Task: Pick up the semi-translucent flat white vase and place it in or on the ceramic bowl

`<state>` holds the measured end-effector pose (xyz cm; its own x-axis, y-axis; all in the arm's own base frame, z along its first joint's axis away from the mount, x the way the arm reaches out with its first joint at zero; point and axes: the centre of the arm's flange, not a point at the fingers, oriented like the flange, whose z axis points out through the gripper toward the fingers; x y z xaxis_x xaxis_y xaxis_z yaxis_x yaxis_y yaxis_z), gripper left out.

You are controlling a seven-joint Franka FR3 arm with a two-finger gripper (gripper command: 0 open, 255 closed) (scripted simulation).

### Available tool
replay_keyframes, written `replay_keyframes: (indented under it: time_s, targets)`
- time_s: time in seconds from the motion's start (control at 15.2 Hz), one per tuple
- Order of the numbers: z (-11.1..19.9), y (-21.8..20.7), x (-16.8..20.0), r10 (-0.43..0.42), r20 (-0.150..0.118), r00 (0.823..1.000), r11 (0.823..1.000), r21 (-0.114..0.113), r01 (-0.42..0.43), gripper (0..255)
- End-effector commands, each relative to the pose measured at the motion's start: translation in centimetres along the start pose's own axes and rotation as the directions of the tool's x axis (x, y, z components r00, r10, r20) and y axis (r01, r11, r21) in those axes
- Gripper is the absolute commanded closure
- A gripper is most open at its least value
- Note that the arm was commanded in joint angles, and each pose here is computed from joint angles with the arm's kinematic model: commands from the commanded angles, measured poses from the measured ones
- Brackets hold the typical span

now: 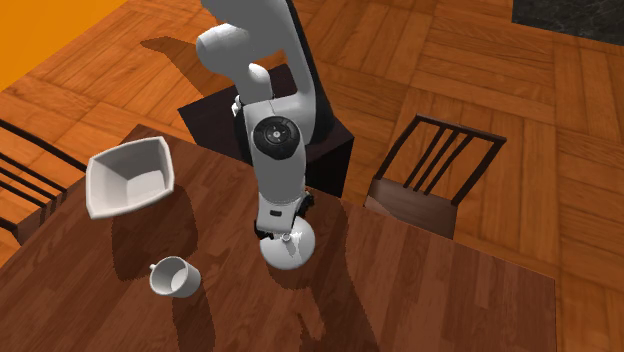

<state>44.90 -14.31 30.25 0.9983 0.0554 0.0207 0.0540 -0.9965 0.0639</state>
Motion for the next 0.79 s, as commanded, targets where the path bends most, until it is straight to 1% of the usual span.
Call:
replay_keyframes:
  time_s: [0.0,0.4,0.73]
  targets:
    - [1.5,0.5,0.3,-0.005,-0.002,1.000,1.000,0.001,0.005,0]
    - [4.7,0.5,0.3,-0.005,-0.002,1.000,1.000,0.001,0.005,0]
    - [5.0,0.5,0.3,-0.005,-0.002,1.000,1.000,0.001,0.005,0]
